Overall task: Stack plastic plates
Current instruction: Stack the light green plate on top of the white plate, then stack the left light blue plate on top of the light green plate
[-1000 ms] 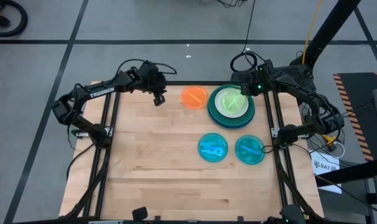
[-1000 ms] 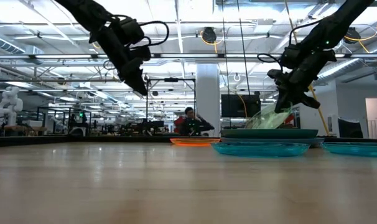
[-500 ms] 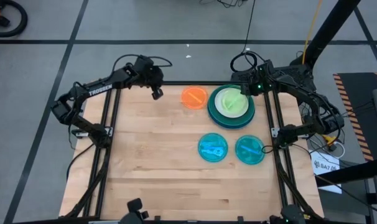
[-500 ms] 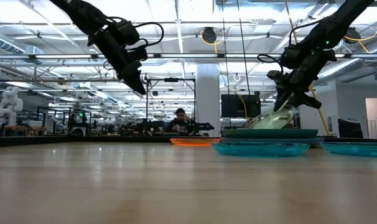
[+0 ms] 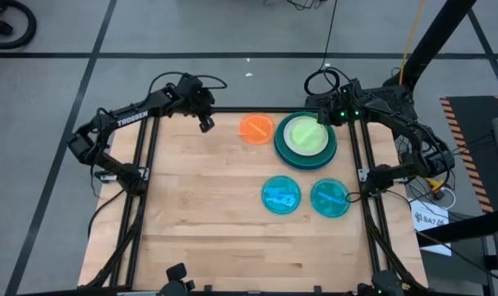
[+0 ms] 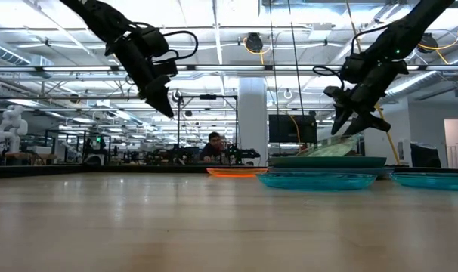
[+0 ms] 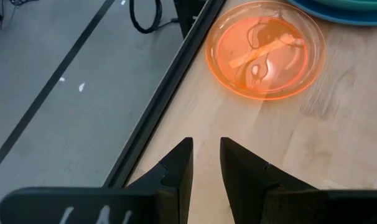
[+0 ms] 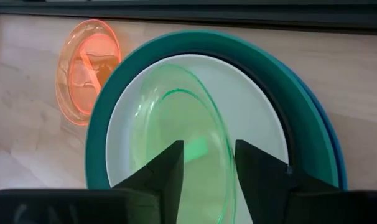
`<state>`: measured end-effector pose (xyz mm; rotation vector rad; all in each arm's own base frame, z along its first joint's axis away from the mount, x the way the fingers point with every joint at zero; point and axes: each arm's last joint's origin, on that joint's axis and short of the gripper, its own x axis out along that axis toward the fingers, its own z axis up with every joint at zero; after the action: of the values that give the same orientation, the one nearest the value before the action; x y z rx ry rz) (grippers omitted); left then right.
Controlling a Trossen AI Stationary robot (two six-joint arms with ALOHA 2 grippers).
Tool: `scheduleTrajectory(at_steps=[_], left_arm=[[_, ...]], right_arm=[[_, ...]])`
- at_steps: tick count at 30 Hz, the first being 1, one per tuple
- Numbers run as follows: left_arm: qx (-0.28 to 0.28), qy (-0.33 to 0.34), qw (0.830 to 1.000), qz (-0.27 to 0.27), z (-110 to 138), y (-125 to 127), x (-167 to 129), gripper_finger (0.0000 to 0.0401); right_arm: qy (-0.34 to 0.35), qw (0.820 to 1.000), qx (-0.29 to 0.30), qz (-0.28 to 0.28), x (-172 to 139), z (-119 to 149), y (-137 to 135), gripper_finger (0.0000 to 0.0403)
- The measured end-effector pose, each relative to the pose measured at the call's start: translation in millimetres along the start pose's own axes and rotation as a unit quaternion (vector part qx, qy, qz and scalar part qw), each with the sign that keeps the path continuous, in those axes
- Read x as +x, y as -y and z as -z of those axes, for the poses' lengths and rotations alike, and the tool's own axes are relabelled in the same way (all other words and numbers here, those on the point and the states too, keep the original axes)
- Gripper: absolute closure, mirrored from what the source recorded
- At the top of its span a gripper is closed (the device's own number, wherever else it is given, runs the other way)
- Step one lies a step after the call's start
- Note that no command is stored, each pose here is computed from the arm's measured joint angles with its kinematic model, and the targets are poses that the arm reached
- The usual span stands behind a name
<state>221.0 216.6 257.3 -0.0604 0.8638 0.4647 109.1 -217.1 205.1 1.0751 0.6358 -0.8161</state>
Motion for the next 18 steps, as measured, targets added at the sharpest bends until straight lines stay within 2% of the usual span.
scheduleTrajectory(at_steps=[18], left_arm=[[0.0, -0.003, 1.0, 0.003, 0.7, 0.3, 0.2, 0.0313]], right_arm=[[0.016, 1.0, 0.012, -0.012, 1.1, -2.9, -4.3, 0.0264]])
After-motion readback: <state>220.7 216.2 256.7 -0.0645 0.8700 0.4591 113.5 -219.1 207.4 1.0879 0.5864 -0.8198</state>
